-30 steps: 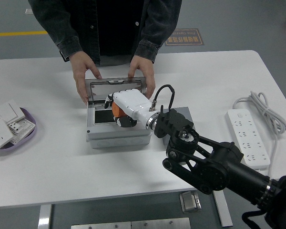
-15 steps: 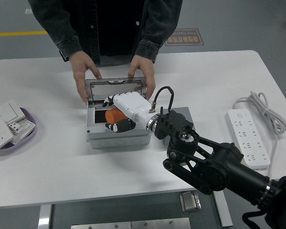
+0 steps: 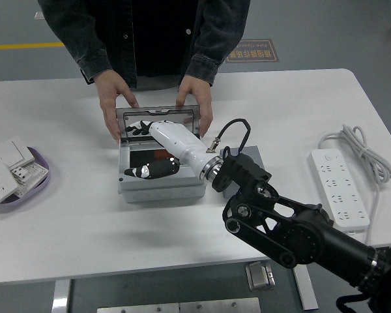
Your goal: Pick up the cylinder from the cube,place it in the box,flap close box
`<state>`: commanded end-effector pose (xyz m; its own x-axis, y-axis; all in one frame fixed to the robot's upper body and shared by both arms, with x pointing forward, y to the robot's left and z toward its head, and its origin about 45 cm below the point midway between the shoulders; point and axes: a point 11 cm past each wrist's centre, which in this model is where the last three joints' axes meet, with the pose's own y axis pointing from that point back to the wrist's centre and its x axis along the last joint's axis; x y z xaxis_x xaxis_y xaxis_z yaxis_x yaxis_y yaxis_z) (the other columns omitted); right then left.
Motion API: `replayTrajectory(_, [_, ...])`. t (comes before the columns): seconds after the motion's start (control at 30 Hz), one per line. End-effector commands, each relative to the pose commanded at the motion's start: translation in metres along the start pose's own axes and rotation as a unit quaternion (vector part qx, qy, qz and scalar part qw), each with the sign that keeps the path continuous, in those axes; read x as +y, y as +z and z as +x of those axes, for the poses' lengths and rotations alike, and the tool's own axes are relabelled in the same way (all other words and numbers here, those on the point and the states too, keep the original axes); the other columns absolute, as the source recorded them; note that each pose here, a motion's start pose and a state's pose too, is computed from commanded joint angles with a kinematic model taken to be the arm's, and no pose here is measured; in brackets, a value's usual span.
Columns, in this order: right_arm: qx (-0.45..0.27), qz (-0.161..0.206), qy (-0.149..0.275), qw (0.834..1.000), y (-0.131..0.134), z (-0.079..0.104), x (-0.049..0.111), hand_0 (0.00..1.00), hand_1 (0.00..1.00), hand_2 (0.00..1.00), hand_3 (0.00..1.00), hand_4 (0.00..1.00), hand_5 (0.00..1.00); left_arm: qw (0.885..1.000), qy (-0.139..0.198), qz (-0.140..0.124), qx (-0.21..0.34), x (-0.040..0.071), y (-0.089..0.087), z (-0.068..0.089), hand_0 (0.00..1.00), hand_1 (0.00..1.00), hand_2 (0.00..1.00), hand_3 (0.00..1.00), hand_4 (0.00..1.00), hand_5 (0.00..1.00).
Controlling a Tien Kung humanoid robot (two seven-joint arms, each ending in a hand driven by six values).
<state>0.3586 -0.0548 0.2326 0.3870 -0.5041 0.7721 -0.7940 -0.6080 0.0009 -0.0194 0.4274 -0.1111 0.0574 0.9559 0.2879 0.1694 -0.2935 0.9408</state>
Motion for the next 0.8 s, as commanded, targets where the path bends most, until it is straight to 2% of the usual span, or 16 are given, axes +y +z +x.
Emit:
replayTrajectory(0.03, [-0.011, 0.003, 0.011, 1.000, -0.002, 0.008, 0.000, 0.880, 0.774, 0.791, 0.825, 0.986, 0.427, 1.000, 0.000, 0.000, 0.000, 0.000, 0.000, 0.000, 0.601, 0.582, 0.555, 0.588, 0.651, 0.207])
replayTrajectory(0.07, [-0.019, 0.006, 0.025, 0.999, -0.003, 0.019, -0.001, 0.842, 0.734, 0.761, 0.798, 0.936, 0.388, 1.000, 0.000, 0.000, 0.000, 0.000, 0.000, 0.000, 0.601, 0.582, 0.555, 0.588, 0.651, 0.207])
replayTrajectory(0.17, [-0.032, 0.002, 0.050, 0.998, 0.001, 0.044, -0.005, 0.842, 0.734, 0.761, 0.798, 0.936, 0.388, 1.000, 0.001, 0.000, 0.000, 0.000, 0.000, 0.001, 0.601, 0.582, 0.555, 0.588, 0.651, 0.207])
replayTrajectory(0.23, [-0.034, -0.006, 0.055, 0.998, 0.007, 0.054, -0.009, 0.842, 0.734, 0.761, 0.798, 0.936, 0.388, 1.000, 0.002, -0.001, 0.000, 0.000, 0.001, 0.002, 0.601, 0.582, 0.555, 0.588, 0.651, 0.207])
replayTrajectory(0.27, [-0.034, -0.010, 0.057, 0.998, 0.010, 0.058, -0.011, 0.682, 0.655, 0.698, 0.739, 0.803, 0.329, 1.000, 0.002, -0.001, 0.000, 0.000, 0.001, 0.003, 0.601, 0.582, 0.554, 0.587, 0.646, 0.202])
replayTrajectory(0.33, [-0.030, -0.018, 0.058, 0.998, 0.016, 0.065, -0.017, 0.682, 0.655, 0.698, 0.739, 0.803, 0.329, 1.000, 0.003, -0.001, 0.000, 0.000, 0.002, 0.004, 0.601, 0.582, 0.554, 0.587, 0.646, 0.202])
replayTrajectory(0.43, [-0.025, -0.024, 0.059, 0.998, 0.022, 0.069, -0.023, 0.682, 0.655, 0.698, 0.739, 0.803, 0.329, 1.000, 0.004, -0.002, -0.001, 0.001, 0.003, 0.005, 0.601, 0.582, 0.554, 0.587, 0.646, 0.202])
replayTrajectory(0.47, [-0.023, -0.026, 0.059, 0.998, 0.024, 0.069, -0.025, 0.596, 0.622, 0.677, 0.715, 0.801, 0.329, 1.000, 0.004, -0.002, -0.001, 0.001, 0.003, 0.005, 0.601, 0.582, 0.554, 0.587, 0.645, 0.201])
replayTrajectory(0.6, [-0.016, -0.042, 0.055, 0.998, 0.039, 0.068, -0.030, 0.596, 0.622, 0.677, 0.715, 0.801, 0.329, 1.000, 0.007, 0.000, -0.013, 0.002, 0.005, 0.009, 0.601, 0.582, 0.554, 0.587, 0.645, 0.201])
replayTrajectory(0.8, [-0.006, -0.061, 0.041, 0.997, 0.058, 0.058, -0.026, 0.588, 0.614, 0.664, 0.705, 0.800, 0.334, 1.000, 0.007, 0.005, -0.020, 0.001, 0.003, 0.009, 0.602, 0.582, 0.555, 0.587, 0.645, 0.201])
